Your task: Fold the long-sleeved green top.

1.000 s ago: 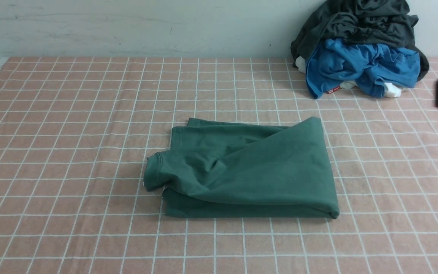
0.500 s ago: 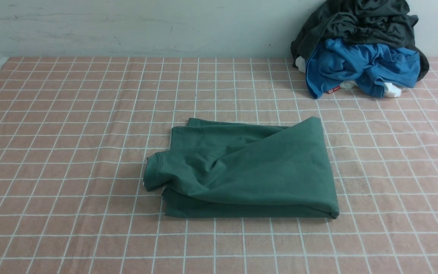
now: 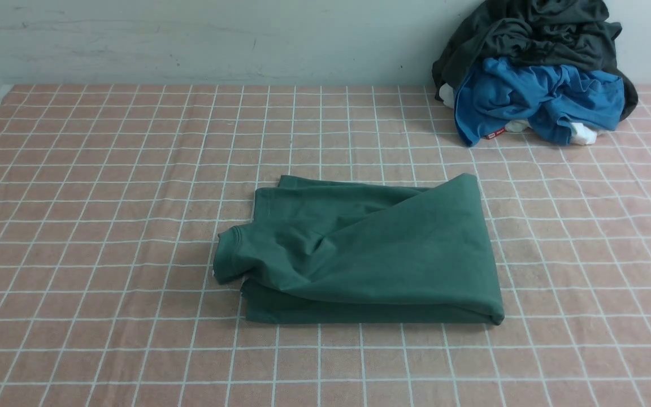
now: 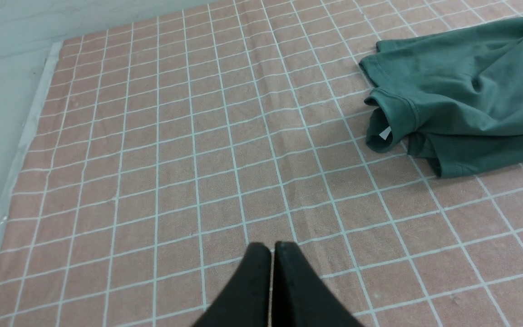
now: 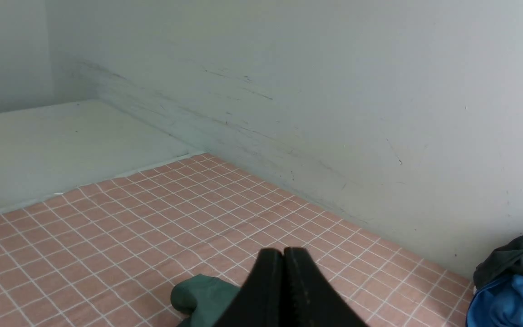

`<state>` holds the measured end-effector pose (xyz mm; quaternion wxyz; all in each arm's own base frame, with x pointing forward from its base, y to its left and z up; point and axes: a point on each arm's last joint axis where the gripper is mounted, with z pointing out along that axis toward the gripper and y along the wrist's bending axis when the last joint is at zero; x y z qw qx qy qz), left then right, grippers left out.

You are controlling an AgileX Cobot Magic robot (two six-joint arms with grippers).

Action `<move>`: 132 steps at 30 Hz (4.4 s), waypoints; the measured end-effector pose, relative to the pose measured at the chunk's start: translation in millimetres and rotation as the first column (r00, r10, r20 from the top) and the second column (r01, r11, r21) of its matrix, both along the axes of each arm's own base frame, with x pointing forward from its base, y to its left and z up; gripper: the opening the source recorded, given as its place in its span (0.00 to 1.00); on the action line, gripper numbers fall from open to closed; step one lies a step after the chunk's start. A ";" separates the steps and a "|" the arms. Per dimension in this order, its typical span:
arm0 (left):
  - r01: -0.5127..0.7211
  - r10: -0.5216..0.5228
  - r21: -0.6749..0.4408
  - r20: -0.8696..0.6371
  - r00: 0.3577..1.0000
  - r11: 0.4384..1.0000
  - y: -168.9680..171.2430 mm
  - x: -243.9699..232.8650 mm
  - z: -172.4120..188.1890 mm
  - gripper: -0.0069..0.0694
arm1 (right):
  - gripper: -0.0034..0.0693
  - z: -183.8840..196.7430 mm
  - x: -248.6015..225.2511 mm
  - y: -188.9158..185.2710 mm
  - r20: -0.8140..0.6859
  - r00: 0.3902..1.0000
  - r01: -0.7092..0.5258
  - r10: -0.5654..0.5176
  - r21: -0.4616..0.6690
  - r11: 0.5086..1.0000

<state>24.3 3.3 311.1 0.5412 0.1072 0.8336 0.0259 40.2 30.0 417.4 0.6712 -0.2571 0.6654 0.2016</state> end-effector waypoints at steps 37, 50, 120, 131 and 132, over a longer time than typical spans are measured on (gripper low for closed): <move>0.001 -0.001 -0.002 -0.001 1.000 1.000 -0.2 -0.1 -0.1 0.09 | 0.03 -235.0 14.8 -31.4 -0.227 0.755 0.635 -0.615 0.020 0.772; 0.001 -0.001 -0.002 -0.001 1.000 1.000 -0.2 -0.1 -0.1 0.09 | 0.03 -235.3 14.3 -36.2 -0.250 0.690 0.709 -0.680 0.040 0.704; -0.136 0.167 -0.167 0.195 0.966 0.977 -2.5 29.4 -125.3 0.09 | 0.03 -235.3 14.4 -35.5 -0.221 0.704 0.692 -0.675 0.003 0.722; -0.153 0.181 -0.183 0.143 0.973 0.971 -2.1 29.1 -134.5 0.09 | 0.03 -235.3 14.4 -35.5 -0.221 0.704 0.692 -0.675 0.003 0.722; -0.153 0.181 -0.183 0.143 0.973 0.971 -2.1 29.1 -134.5 0.09 | 0.03 -235.3 14.4 -35.5 -0.221 0.704 0.692 -0.675 0.003 0.722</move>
